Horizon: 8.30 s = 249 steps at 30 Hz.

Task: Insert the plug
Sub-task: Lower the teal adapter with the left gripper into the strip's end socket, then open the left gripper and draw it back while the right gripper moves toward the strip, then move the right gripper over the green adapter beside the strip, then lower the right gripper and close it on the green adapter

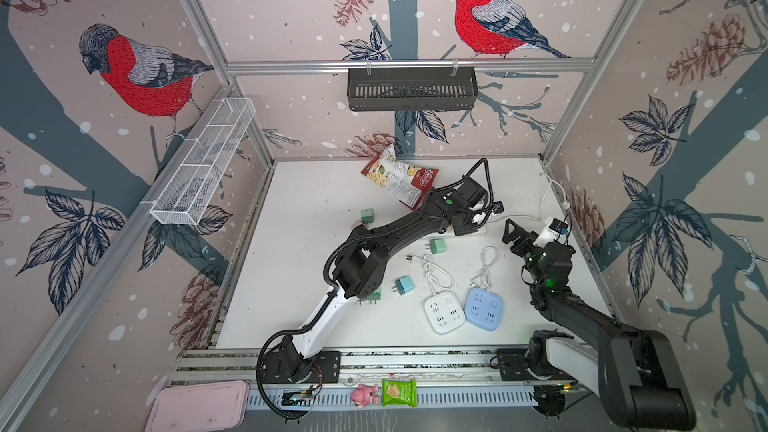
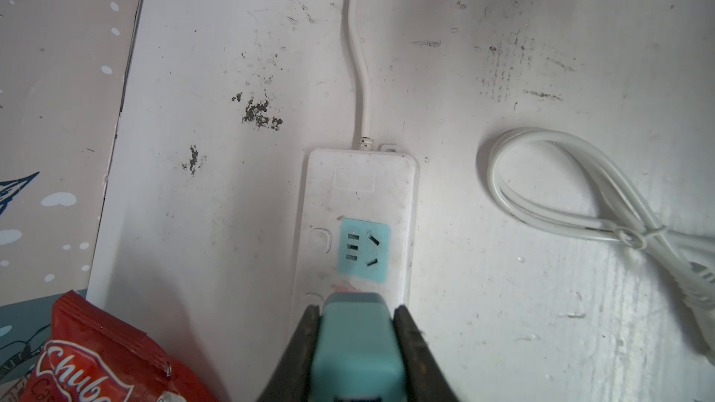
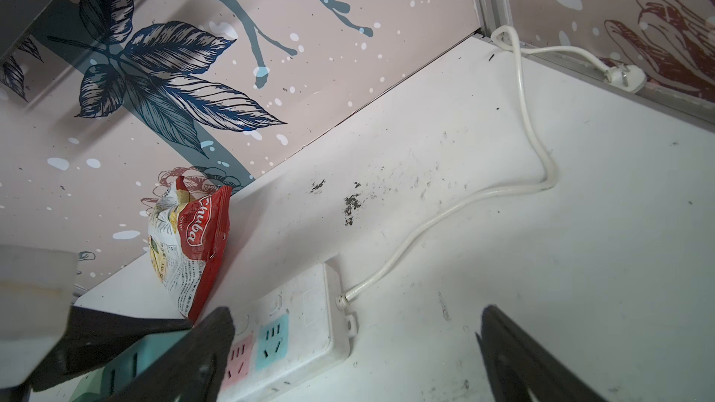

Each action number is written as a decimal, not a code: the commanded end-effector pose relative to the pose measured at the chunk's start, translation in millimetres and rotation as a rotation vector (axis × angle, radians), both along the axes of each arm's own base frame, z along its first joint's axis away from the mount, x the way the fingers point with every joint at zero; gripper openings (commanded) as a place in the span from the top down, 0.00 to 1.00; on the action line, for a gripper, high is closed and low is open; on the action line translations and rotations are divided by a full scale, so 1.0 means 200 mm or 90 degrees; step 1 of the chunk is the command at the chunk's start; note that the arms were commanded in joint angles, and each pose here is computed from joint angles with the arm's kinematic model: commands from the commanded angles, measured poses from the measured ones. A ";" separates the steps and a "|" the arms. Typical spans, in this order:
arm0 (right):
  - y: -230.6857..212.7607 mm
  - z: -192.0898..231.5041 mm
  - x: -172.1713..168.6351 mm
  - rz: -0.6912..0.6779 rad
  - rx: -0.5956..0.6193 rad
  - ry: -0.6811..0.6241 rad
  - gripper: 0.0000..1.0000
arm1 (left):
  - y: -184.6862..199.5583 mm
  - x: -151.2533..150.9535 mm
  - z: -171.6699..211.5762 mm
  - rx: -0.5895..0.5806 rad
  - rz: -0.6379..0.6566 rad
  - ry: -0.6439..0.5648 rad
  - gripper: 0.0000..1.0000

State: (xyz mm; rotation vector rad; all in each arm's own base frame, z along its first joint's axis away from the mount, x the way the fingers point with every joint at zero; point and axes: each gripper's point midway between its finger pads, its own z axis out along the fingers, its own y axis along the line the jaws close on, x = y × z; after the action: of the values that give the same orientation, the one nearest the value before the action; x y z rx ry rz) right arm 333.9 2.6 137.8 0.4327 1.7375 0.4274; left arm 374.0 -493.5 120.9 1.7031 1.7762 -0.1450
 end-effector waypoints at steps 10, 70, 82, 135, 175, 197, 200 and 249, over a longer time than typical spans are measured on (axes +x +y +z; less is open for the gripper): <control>-0.01 0.05 0.01 -0.010 0.001 -0.027 0.00 | -0.06 0.02 -0.07 0.006 -0.067 0.000 1.00; -0.02 0.05 0.01 -0.012 0.002 -0.029 0.00 | 0.12 -0.10 -0.38 0.086 -0.014 0.195 1.00; -0.02 0.05 0.01 -0.016 0.003 -0.028 0.00 | 0.13 -0.04 -0.44 0.056 -0.016 0.218 1.00; 0.33 0.15 -0.13 0.087 0.097 0.058 0.00 | 1.83 -0.60 1.01 -0.876 0.633 -0.185 0.02; 1.09 -0.38 -0.09 0.111 -0.303 0.357 0.03 | 1.89 -0.50 0.69 -0.786 0.762 -0.192 0.02; 0.89 -0.42 -0.18 0.038 -0.323 0.386 0.01 | 1.86 -0.49 0.69 -0.780 0.746 -0.188 0.02; 0.84 -0.41 -0.21 0.031 -0.303 0.377 0.00 | 1.85 -0.49 0.69 -0.779 0.743 -0.185 0.02; 1.35 -0.41 -0.10 0.222 -0.227 0.361 0.74 | 1.82 -0.48 0.70 -0.768 0.732 -0.180 0.02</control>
State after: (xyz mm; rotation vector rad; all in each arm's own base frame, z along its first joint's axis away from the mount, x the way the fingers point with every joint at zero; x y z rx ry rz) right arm 313.1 277.7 60.1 -0.0105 2.3909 0.2784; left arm 276.7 -128.4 256.5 -0.1820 1.6076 -0.3317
